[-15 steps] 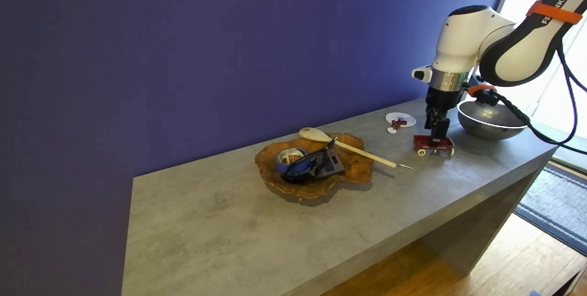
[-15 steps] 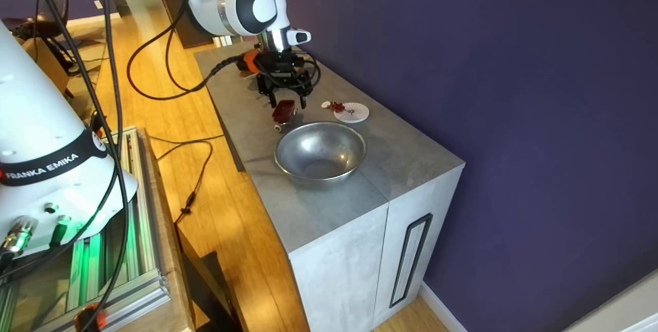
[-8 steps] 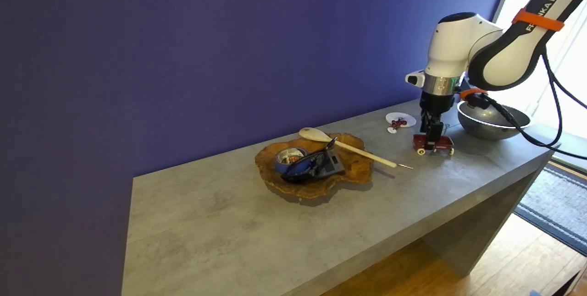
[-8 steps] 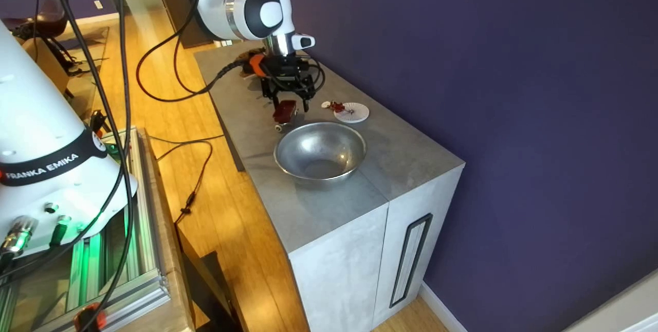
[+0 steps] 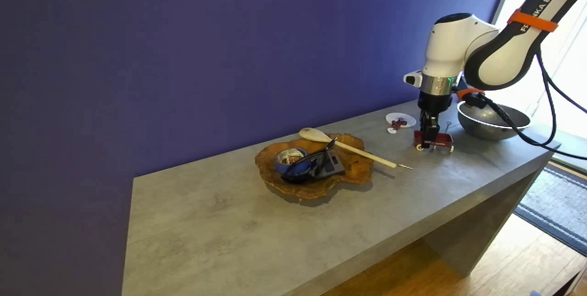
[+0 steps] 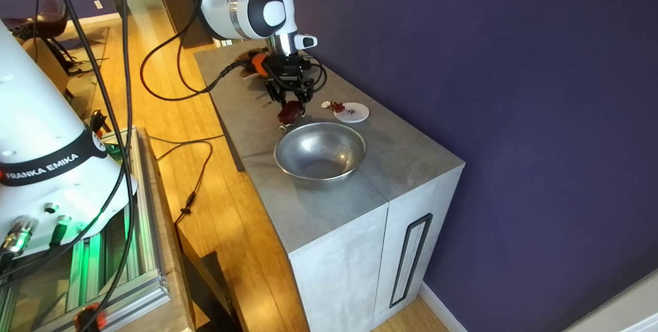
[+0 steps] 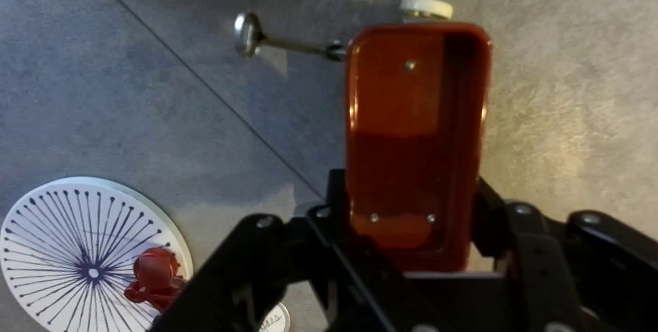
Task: Turn the red wagon to the right then put the white object in the wagon
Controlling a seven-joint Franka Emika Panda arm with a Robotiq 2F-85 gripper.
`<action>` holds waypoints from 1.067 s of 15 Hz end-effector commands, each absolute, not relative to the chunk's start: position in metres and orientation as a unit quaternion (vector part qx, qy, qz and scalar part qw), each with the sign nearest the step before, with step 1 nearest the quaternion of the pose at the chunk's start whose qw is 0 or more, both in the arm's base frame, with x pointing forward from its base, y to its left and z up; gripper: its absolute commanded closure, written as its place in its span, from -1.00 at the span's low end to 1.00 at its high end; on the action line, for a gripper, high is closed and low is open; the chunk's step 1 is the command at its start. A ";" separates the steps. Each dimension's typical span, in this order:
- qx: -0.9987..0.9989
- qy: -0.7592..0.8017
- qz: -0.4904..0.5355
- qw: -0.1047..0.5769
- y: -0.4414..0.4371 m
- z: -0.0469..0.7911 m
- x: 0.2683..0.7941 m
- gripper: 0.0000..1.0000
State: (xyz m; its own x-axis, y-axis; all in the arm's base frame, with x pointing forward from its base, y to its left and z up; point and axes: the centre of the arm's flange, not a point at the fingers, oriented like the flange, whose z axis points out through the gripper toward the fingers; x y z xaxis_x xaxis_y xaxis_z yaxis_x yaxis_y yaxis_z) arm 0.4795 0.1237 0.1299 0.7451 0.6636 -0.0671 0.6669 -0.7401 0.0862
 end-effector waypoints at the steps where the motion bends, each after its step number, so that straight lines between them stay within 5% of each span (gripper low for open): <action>1: 0.940 0.334 -0.022 0.060 0.124 0.147 0.479 0.41; 16: 1.000 0.017 -0.011 -0.024 0.113 0.170 0.498 0.41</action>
State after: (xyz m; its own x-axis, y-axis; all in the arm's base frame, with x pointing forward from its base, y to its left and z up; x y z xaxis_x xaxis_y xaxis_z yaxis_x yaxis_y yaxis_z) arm 0.4923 0.1258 0.1691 0.9829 0.1794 -0.0419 0.1776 -0.9832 -0.0431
